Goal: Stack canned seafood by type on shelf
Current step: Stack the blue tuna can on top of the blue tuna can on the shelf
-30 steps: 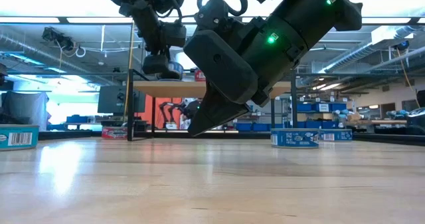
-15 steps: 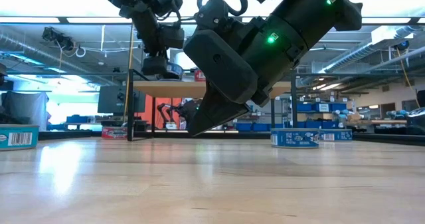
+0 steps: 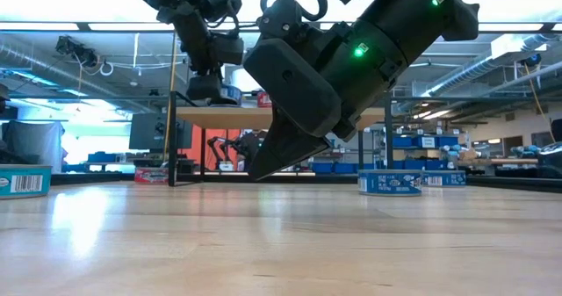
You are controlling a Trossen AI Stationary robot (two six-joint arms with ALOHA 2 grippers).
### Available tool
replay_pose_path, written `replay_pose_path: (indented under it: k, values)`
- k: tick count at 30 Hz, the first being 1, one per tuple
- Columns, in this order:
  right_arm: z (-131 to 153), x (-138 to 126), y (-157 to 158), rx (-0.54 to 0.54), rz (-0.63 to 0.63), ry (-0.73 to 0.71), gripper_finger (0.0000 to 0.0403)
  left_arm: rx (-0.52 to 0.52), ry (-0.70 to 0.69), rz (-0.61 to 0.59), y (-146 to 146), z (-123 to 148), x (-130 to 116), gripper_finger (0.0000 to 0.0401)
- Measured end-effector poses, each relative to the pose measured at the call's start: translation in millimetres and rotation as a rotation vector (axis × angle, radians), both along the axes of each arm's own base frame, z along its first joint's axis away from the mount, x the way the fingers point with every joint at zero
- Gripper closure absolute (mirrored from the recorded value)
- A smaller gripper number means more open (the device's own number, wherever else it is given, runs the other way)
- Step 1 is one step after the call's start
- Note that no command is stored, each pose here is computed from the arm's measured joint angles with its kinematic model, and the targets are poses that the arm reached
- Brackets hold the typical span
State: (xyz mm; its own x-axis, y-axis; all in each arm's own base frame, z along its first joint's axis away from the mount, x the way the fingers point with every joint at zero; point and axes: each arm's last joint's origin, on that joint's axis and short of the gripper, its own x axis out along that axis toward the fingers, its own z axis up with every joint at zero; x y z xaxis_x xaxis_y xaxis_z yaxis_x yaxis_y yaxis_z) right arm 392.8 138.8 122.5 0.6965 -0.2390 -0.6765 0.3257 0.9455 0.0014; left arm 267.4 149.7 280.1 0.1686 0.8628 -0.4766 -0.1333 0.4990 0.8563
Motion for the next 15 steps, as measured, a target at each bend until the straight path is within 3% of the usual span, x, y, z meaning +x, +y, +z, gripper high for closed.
replay_pose_path:
  k: [6,15]
  values:
    - [0.0,0.0,-0.1,0.000,0.000,0.000,0.0391,-0.001,-0.005,-0.002,0.1,1.5,0.4,0.0162]
    - [0.0,0.0,0.1,0.001,0.002,0.001,0.0391,0.019,-0.087,-0.003,2.1,24.1,5.2,0.0162]
